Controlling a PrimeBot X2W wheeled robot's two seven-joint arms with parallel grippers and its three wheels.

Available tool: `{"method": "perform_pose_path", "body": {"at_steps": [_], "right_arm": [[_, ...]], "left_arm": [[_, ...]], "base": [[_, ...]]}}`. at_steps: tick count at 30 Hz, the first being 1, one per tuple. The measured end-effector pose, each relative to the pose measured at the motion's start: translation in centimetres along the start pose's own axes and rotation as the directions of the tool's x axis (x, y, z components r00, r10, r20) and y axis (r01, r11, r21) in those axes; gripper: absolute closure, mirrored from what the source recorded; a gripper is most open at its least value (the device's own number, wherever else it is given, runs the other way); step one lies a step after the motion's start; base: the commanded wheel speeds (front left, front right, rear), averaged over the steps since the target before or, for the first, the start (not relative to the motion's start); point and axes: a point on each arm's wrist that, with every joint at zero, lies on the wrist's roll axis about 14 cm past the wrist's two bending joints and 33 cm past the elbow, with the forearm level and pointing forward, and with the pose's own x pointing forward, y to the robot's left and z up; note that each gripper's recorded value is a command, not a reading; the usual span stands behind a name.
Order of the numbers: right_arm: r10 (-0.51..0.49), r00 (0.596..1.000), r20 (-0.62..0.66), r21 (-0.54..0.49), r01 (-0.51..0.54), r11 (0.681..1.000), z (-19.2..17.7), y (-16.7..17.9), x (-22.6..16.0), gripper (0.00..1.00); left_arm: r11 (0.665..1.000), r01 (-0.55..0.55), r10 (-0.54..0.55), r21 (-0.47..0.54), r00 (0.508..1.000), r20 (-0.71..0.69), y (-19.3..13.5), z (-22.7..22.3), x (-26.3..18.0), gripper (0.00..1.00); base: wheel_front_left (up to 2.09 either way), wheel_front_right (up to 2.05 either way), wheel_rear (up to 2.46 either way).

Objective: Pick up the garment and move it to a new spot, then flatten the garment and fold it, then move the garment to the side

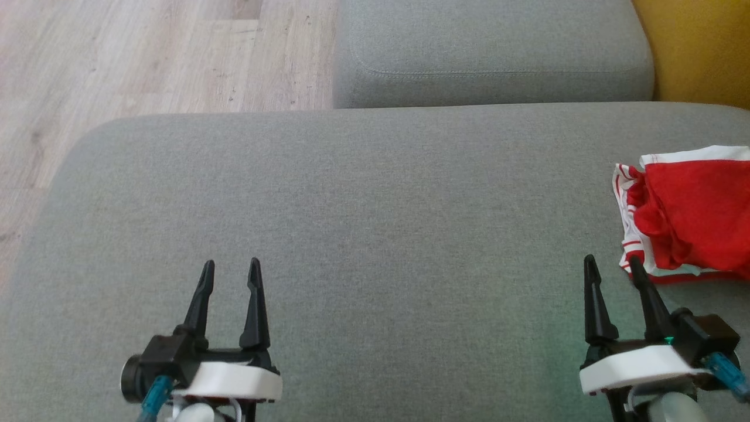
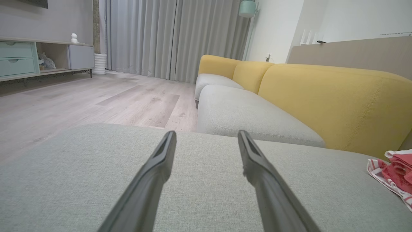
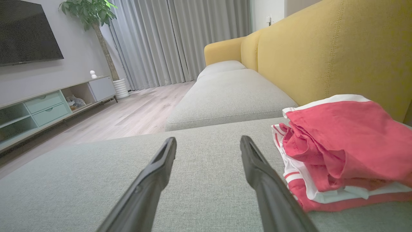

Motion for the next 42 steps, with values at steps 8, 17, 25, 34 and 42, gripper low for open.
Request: {"method": "perform_pose_path", "body": {"at_steps": [8, 17, 25, 34, 42], "right_arm": [[-0.004, 1.000, -0.001, 0.000, 0.004, 1.000, 0.0, -0.1, 0.0, 0.00], [0.000, 1.000, -0.004, -0.008, 0.000, 1.000, -0.1, 0.0, -0.1, 0.00], [-0.002, 1.000, -0.006, -0.009, 0.002, 1.000, -0.2, -0.1, -0.3, 0.00], [-0.023, 0.992, -0.121, 0.003, 0.023, 1.000, -3.8, -0.5, -2.1, 1.00], [-0.049, 0.988, -0.148, 0.072, 0.060, 0.996, -4.5, -1.0, -2.6, 1.00]], "left_arm": [[1.000, -0.003, 0.003, 0.001, 1.000, 0.006, 0.1, 0.2, 0.0, 0.00], [1.000, 0.005, -0.005, -0.031, 1.000, -0.017, -0.1, -0.5, -0.1, 0.00], [0.997, 0.039, -0.042, -0.061, 0.997, -0.062, -0.9, -2.0, -0.3, 0.00], [0.996, -0.009, -0.007, -0.090, 0.984, -0.178, -0.1, -5.6, -2.1, 1.00], [0.987, -0.050, 0.016, -0.152, 0.975, -0.221, 0.4, -6.6, -2.8, 1.00]], "base": [[0.00, 0.00, 0.00], [0.00, 0.00, 0.00], [0.00, 0.00, 0.00], [0.00, 0.00, 0.00], [0.00, 0.00, 0.00]]}}
